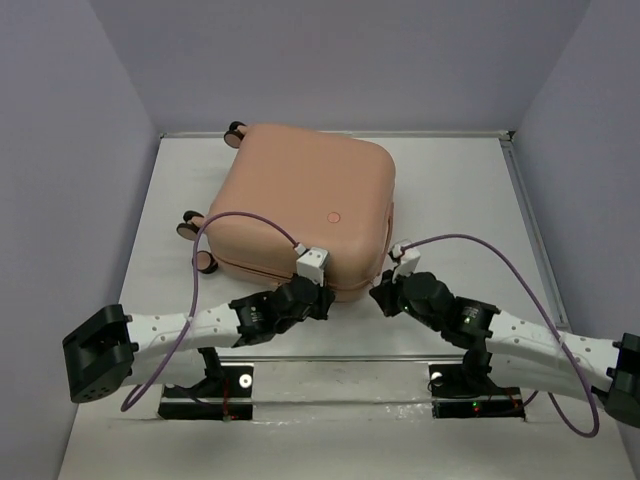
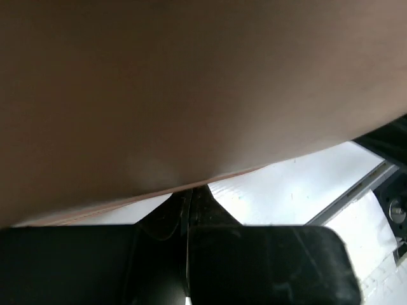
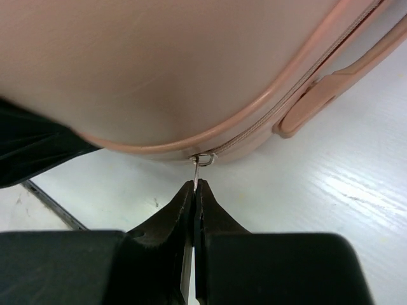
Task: Pack the luggage
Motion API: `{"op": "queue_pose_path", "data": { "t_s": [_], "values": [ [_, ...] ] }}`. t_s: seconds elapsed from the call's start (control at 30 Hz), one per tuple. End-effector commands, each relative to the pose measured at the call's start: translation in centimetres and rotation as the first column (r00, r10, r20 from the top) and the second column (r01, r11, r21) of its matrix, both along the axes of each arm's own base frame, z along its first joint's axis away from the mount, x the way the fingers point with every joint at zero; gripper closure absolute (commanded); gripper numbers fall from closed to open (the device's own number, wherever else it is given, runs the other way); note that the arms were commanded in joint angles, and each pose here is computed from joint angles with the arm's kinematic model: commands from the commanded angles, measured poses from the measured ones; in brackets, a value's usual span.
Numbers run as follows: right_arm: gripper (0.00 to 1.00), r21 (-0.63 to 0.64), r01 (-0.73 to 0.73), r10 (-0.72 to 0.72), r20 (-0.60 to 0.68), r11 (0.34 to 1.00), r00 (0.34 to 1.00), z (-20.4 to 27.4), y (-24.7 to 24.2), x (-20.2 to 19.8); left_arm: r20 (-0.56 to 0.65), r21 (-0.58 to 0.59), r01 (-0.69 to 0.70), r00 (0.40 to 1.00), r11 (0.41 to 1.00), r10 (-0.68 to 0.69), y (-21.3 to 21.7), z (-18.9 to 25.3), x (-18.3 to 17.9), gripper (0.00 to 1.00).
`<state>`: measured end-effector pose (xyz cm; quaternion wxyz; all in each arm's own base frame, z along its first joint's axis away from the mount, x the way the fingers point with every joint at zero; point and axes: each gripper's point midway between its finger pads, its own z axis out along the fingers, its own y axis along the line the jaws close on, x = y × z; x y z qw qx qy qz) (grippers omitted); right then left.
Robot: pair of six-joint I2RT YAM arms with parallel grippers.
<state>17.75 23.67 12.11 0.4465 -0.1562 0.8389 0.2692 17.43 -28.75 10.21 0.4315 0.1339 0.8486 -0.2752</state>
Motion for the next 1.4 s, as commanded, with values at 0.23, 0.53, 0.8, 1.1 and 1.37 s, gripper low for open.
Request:
{"op": "queue_pose_path", "data": {
  "t_s": [0.23,0.53,0.8,1.1,1.37],
  "values": [
    [0.93,0.004,-0.261,0.26,-0.115,0.965,0.959,0.3,6.2,-10.1,0.108,-0.134,-0.091,0.988,0.987,0.106,-2.4,5.3,5.8,0.94],
    [0.93,0.138,-0.153,0.149,0.04,0.979,0.988,3.7,13.8,-8.0,0.112,-0.155,-0.084,0.988,0.984,0.102,-3.0,6.1,6.8,0.94],
    [0.93,0.232,0.021,-0.058,0.154,0.972,0.986,6.3,12.1,-3.5,0.099,-0.195,-0.073,0.991,0.978,0.094,-3.3,6.7,7.0,0.94],
    [0.93,0.265,0.105,-0.135,0.101,0.959,0.986,3.6,8.1,-1.2,0.022,-0.313,-0.228,0.969,0.922,0.247,6.1,11.0,8.9,0.29],
    [0.93,0.206,0.056,-0.08,0.109,0.977,0.991,3.5,7.8,-1.6,-0.054,-0.243,-0.569,0.817,0.786,0.574,21.3,14.9,14.3,0.01]
  ]
}}
